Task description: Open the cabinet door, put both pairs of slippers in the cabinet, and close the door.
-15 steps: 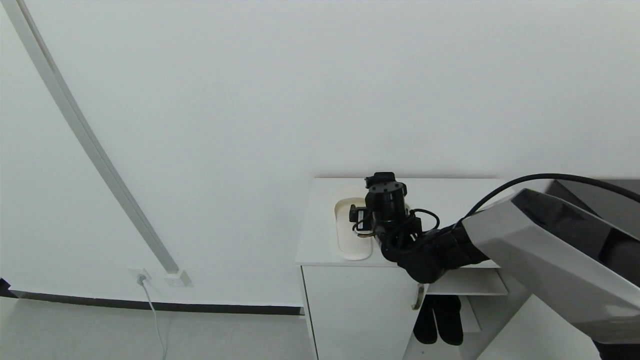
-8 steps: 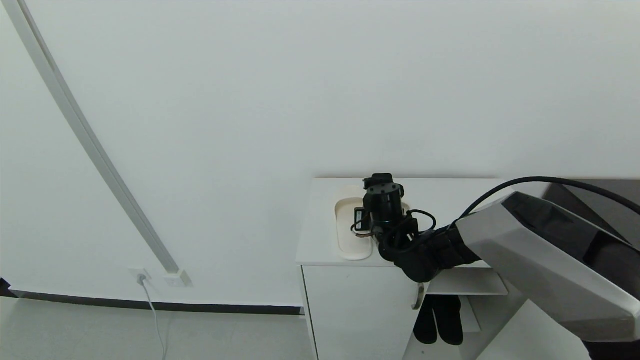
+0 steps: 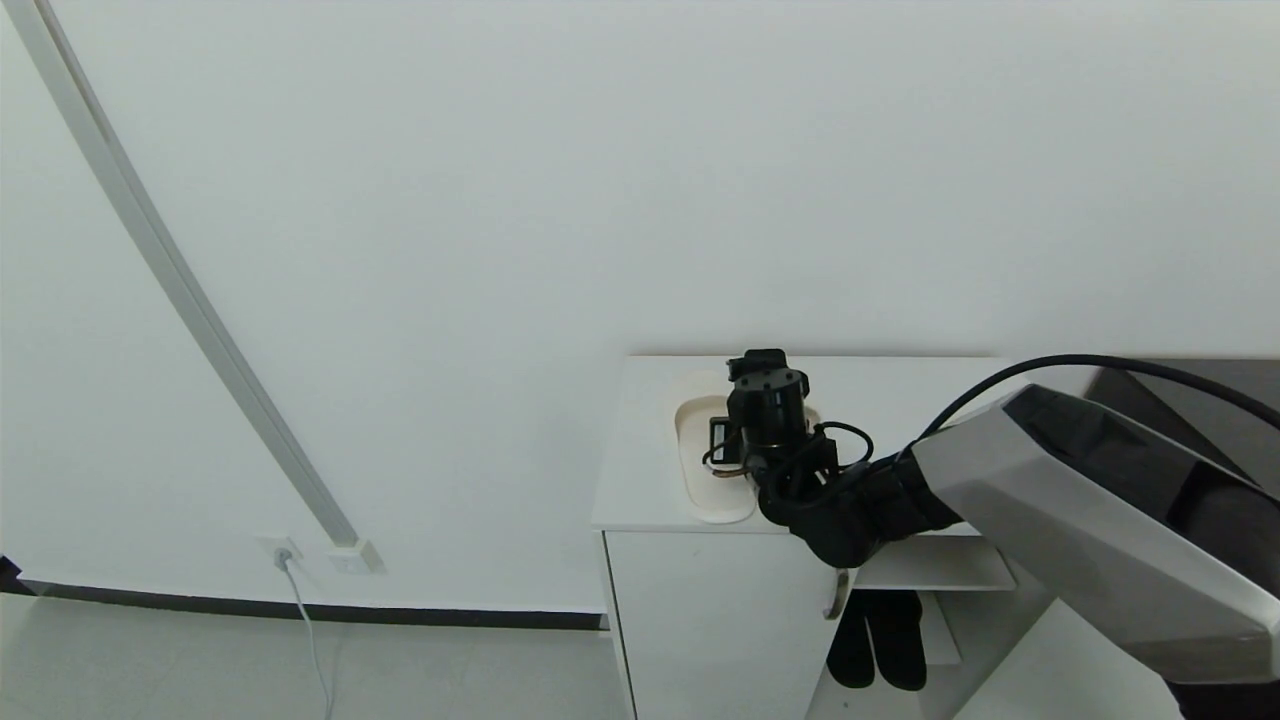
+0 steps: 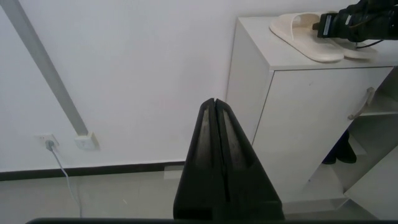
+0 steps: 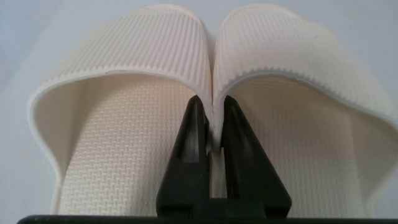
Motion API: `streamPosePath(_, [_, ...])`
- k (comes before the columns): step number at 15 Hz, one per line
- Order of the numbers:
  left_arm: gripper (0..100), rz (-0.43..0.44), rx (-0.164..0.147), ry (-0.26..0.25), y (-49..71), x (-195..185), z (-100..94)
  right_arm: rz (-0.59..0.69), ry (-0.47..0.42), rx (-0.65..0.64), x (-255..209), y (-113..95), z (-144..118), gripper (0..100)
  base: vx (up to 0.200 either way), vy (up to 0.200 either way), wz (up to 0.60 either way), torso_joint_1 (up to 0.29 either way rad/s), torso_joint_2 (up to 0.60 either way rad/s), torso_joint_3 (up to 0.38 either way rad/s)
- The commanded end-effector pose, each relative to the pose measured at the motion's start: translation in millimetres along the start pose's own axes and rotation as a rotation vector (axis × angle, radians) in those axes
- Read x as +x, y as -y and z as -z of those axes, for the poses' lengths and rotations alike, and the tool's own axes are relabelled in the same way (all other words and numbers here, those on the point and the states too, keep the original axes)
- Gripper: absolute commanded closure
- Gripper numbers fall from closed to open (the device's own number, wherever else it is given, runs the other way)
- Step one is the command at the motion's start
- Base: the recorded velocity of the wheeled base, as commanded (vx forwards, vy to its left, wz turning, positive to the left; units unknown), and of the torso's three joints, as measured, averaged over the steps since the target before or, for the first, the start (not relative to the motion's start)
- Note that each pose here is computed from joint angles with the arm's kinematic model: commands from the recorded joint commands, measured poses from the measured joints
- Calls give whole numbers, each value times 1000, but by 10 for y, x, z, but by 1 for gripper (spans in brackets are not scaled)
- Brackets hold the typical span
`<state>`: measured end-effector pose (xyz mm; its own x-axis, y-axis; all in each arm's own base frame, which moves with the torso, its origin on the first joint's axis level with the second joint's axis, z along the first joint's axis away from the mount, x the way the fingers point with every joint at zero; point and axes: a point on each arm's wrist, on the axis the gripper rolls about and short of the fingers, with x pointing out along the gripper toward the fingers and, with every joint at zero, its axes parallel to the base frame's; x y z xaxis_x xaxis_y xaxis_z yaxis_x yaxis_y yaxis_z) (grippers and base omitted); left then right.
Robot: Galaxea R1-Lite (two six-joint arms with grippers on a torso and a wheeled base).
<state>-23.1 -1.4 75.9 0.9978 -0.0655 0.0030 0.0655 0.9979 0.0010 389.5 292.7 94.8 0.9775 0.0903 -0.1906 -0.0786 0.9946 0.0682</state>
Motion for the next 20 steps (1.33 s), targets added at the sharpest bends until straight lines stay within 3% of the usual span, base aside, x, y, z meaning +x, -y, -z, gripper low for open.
streamPosePath(1, [100, -1, -1, -1, 0, 1, 0, -12, 15, 7, -176, 31, -167, 100, 0, 0, 0, 0, 0, 0])
streamPosePath(6, [100, -1, 1, -1, 0, 1, 0, -153, 49, -23, -919, 396, -455, 100, 0, 0, 0, 0, 0, 0])
streamPosePath(9, [100, -1, 1, -1, 0, 1, 0, -257, 40, -58, -1355, 663, -416, 100, 0, 0, 0, 0, 0, 0])
streamPosePath(12, [100, -1, -1, -1, 0, 1, 0, -446, 4, -66, -1851, 922, -411, 100, 0, 0, 0, 0, 0, 0])
streamPosePath(20, [100, 0, -2, -1, 0, 1, 0, -485, -31, -71, -1967, 867, -313, 100, 0, 0, 0, 0, 0, 0])
